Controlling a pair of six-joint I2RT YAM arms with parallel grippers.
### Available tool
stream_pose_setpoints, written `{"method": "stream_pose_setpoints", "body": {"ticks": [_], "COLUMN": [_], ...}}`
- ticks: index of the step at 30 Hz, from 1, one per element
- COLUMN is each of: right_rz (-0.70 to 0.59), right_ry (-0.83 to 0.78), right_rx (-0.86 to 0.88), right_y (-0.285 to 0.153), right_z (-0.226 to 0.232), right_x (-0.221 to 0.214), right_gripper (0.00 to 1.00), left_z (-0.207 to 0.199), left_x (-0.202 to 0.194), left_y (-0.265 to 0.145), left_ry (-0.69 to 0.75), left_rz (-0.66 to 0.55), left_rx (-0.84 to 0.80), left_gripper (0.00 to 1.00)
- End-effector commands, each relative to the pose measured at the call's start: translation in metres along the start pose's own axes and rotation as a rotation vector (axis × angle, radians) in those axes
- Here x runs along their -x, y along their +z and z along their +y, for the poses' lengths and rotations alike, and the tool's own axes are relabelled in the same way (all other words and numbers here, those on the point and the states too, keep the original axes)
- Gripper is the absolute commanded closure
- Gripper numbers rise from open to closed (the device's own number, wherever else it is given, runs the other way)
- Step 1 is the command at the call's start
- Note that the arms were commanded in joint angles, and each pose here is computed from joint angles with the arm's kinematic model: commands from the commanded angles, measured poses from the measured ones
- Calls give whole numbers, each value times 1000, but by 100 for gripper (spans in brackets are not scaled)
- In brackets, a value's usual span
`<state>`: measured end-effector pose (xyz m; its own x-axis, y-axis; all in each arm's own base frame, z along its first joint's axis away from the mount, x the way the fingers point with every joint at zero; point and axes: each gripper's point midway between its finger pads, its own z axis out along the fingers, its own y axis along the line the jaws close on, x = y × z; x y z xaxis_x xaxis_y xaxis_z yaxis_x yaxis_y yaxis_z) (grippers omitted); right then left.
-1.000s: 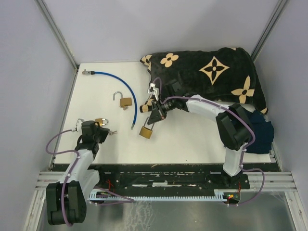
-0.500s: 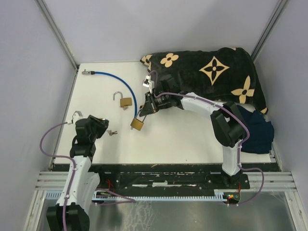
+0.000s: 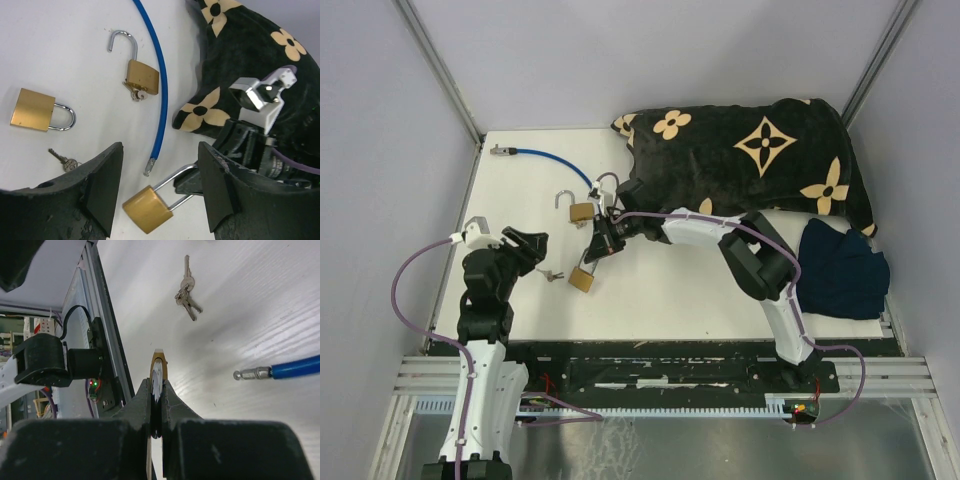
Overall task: Lock with the key
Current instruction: Place the lock at the center of the board.
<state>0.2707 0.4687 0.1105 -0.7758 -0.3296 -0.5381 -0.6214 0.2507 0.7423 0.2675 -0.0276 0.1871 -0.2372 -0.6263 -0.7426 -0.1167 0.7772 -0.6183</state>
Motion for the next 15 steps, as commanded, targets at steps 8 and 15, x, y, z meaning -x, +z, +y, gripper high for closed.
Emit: {"method": "stream_pose_setpoints", "body": {"ticks": [8,15], "right_rz": [-25,40], "right_ry": [79,-83], "right_rx": [-40,-142], "right_y": [62,43], "right_z": [-5,-4], "right_x": [26,33], "right_gripper": [93,56], "left_z": [-8,-43], "left_x": [15,29], "left_y": [-16,-18], "left_ry": [5,-254], "left_rz": [-47,-28], "left_rx": [-3,-83], "left_gripper": [32,17]}}
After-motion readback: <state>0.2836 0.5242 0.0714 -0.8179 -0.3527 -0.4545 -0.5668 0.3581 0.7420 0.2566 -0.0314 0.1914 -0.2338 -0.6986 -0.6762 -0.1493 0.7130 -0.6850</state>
